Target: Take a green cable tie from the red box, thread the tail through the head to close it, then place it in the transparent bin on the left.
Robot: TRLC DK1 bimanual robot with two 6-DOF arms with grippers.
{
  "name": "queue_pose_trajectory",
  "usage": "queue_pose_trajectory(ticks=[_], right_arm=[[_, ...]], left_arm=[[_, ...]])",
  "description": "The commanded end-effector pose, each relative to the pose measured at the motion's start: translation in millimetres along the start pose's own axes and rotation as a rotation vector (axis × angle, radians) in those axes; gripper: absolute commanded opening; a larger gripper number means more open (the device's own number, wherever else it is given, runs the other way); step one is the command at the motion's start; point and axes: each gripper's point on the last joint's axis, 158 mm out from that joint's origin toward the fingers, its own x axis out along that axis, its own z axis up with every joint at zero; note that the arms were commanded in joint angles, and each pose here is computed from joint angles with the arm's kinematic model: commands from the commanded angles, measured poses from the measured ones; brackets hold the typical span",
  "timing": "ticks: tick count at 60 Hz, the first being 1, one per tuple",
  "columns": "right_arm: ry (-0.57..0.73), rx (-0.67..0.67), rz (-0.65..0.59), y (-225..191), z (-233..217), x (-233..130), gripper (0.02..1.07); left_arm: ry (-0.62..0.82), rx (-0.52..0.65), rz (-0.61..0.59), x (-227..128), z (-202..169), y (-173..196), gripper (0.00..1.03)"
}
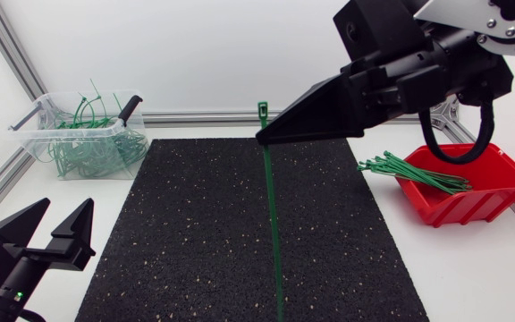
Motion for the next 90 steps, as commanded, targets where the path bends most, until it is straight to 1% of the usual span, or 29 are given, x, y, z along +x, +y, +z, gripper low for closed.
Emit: queue_pose_trajectory(ticks=[1, 6, 9, 24, 30, 34, 43, 48, 52, 59, 62, 66, 72, 79, 90], right_arm=[[0.000, 0.012, 0.010, 0.3, 5.7, 3.9, 0.08], [0.005, 0.011, -0.004, -2.1, 4.3, 4.4, 0.08], [0.012, 0.005, -0.032, -7.0, 2.4, 4.2, 0.08], [-0.021, 0.004, -0.226, -31.4, 5.0, 8.6, 0.08], [-0.010, -0.001, -0.304, -43.1, 2.0, 9.1, 0.08], [-0.010, 0.008, -0.357, -52.7, 1.3, 7.2, 0.08], [0.005, -0.003, -0.512, -75.4, -0.5, 6.5, 0.08], [0.016, -0.030, -0.637, -90.1, 0.3, 5.0, 0.08], [0.015, -0.032, -0.668, -91.6, 2.1, 7.5, 0.08], [0.020, -0.044, -0.686, -91.0, 6.3, 12.5, 0.08], [0.017, -0.014, -0.691, -92.9, 7.1, 12.7, 0.08], [-0.011, 0.082, -0.698, -96.7, 8.6, 11.2, 0.08], [-0.007, 0.114, -0.724, -101.5, 10.8, 7.8, 0.08], [0.027, 0.066, -0.754, -100.8, 11.5, 15.7, 0.08], [0.048, 0.042, -0.789, -105.1, 15.1, 22.3, 0.08]], left_arm=[[0.050, -0.018, -0.002, 1.6, -22.2, 0.3, 0.99], [0.033, -0.018, -0.003, 1.3, -16.5, 0.1, 0.99], [0.024, -0.018, -0.005, 1.0, -12.3, -0.7, 0.99], [-0.036, -0.032, -0.009, -2.5, 16.6, -2.8, 0.99], [-0.024, -0.044, -0.011, -2.2, 21.5, -4.1, 0.96], [-0.017, -0.044, -0.014, -0.7, 24.6, -5.5, 0.96], [0.004, -0.044, -0.009, 4.7, 36.3, -5.9, 0.96], [0.031, -0.048, -0.002, 10.1, 44.0, -5.8, 0.96], [0.050, -0.052, -0.002, 13.5, 48.3, -6.6, 0.96], [0.075, -0.052, -0.005, 17.8, 55.4, -9.0, 0.96], [0.079, -0.052, -0.002, 18.8, 59.2, -9.1, 0.96], [0.093, -0.052, -0.001, 20.7, 64.0, -9.7, 0.96], [0.106, -0.052, 0.004, 24.3, 70.9, -10.5, 0.96], [0.132, -0.045, 0.003, 30.2, 76.6, -16.1, 0.96], [0.163, -0.011, -0.029, 37.2, 78.7, -42.5, 0.96]])
